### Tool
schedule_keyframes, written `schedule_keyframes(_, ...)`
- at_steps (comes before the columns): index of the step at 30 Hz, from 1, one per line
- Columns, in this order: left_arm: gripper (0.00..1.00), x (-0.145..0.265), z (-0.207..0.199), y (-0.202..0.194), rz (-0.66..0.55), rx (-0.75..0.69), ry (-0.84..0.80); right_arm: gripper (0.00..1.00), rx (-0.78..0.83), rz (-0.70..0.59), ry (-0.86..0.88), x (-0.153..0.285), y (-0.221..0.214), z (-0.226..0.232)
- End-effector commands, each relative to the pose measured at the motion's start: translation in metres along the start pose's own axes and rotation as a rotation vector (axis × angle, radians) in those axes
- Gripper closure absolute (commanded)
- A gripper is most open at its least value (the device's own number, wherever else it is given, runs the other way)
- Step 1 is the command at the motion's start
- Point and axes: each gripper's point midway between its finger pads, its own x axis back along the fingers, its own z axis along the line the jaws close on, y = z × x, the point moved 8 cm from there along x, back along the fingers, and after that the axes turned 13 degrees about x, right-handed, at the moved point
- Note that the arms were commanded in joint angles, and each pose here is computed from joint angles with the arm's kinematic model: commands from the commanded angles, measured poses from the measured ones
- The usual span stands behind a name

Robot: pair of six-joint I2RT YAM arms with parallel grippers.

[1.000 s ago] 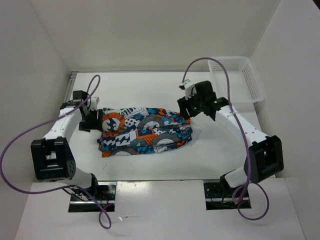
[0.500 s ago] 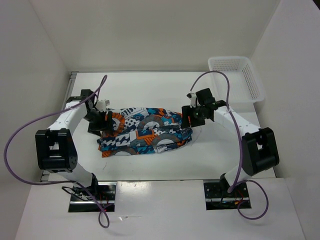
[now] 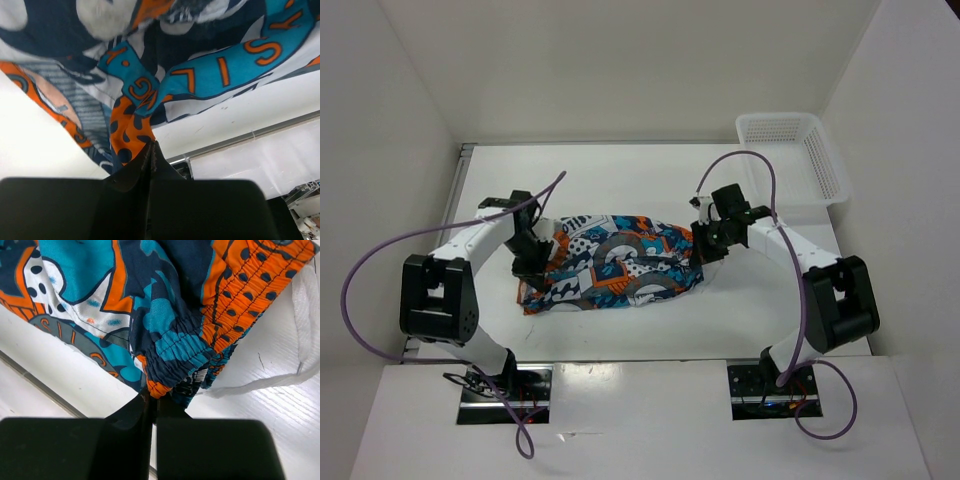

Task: Fold and stack the shorts
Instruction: Fold the shorts

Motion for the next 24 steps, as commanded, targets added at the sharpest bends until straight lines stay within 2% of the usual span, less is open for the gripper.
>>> schedule_keyframes(1, 1.0, 0.012, 0.003, -0.015, -0.003, 0.0, 0.032, 1.0, 0.129, -0.047, 0.019, 0.019, 0.008, 0.004)
schedule_keyframes(4, 1.0, 0.022, 0.012, -0.022, -0.044, -0.005, 0.125, 1.0, 0.176, -0.026, 0.085, 0.025, 0.006, 0.01)
schedule_keyframes(6, 1.0, 0.033, 0.011, -0.033, -0.051, -0.006, 0.124, 1.0, 0.189, -0.006, 0.093, 0.025, 0.006, 0.012)
schedule_keyframes(9, 1.0, 0.034, 0.011, -0.057, 0.017, -0.017, 0.144, 1.0, 0.216, 0.042, 0.105, 0.025, 0.006, 0.01)
schedule_keyframes(13, 1.0, 0.035, 0.01, -0.067, 0.058, -0.021, 0.15, 1.0, 0.274, 0.104, 0.12, 0.03, 0.005, 0.011)
schedule_keyframes(16, 1.0, 0.04, 0.011, -0.069, 0.025, -0.026, 0.156, 0.98, 0.362, 0.145, 0.102, 0.024, 0.002, 0.022)
schedule_keyframes(18, 1.0, 0.036, 0.003, -0.065, -0.002, -0.089, 0.179, 0.96, 0.405, 0.183, 0.09, 0.016, -0.004, 0.034)
schedule_keyframes(20, 1.0, 0.021, 0.012, -0.059, -0.058, -0.151, 0.331, 0.87, 0.395, 0.189, 0.085, 0.015, -0.005, 0.037)
schedule_keyframes(21, 0.97, 0.013, 0.014, -0.061, -0.063, -0.19, 0.392, 0.78, 0.403, 0.19, 0.089, 0.012, -0.004, 0.039)
schedule_keyframes(22, 0.89, 0.007, 0.02, -0.063, -0.048, -0.201, 0.46, 0.69, 0.391, 0.208, 0.049, 0.01, -0.005, 0.035)
schedule_keyframes(23, 0.79, 0.002, 0.021, -0.065, -0.04, -0.21, 0.462, 0.63, 0.392, 0.212, 0.032, 0.01, -0.005, 0.033)
schedule_keyframes(24, 0.69, 0.002, 0.021, -0.065, -0.04, -0.21, 0.462, 0.54, 0.394, 0.216, 0.019, 0.01, -0.005, 0.032)
